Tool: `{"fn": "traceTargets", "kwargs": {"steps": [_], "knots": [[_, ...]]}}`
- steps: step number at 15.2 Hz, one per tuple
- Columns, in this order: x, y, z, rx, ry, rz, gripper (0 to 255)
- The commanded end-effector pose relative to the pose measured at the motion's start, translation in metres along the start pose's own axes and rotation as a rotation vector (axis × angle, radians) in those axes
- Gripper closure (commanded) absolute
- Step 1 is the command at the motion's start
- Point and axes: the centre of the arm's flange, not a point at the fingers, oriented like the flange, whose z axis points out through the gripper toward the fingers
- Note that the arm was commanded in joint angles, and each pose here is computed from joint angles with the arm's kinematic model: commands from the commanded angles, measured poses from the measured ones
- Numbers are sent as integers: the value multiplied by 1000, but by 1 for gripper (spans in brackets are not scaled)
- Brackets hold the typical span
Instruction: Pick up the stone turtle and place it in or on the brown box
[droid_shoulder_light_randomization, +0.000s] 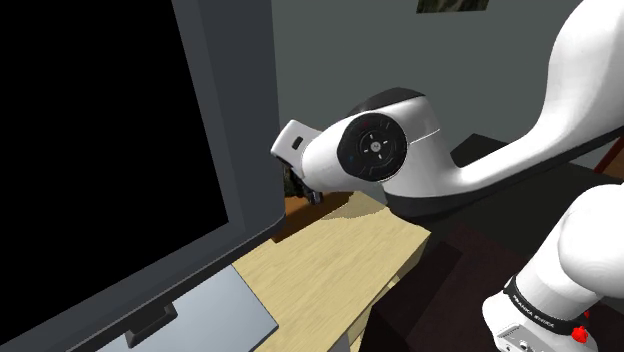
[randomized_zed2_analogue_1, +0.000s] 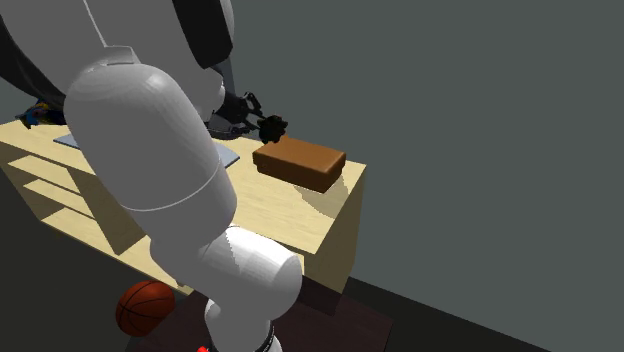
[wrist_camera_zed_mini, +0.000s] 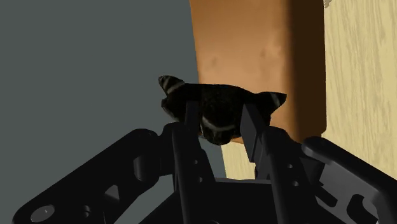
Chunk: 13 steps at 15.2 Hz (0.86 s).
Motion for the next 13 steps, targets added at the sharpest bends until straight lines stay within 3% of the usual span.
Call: {"fn": "traceTargets", "kwargs": {"steps": [1, 5, 13], "knots": [[13, 45, 37, 41, -10, 50, 255], [21, 82, 69, 41, -10, 50, 255], [23, 49, 95, 41, -10, 50, 255]]}}
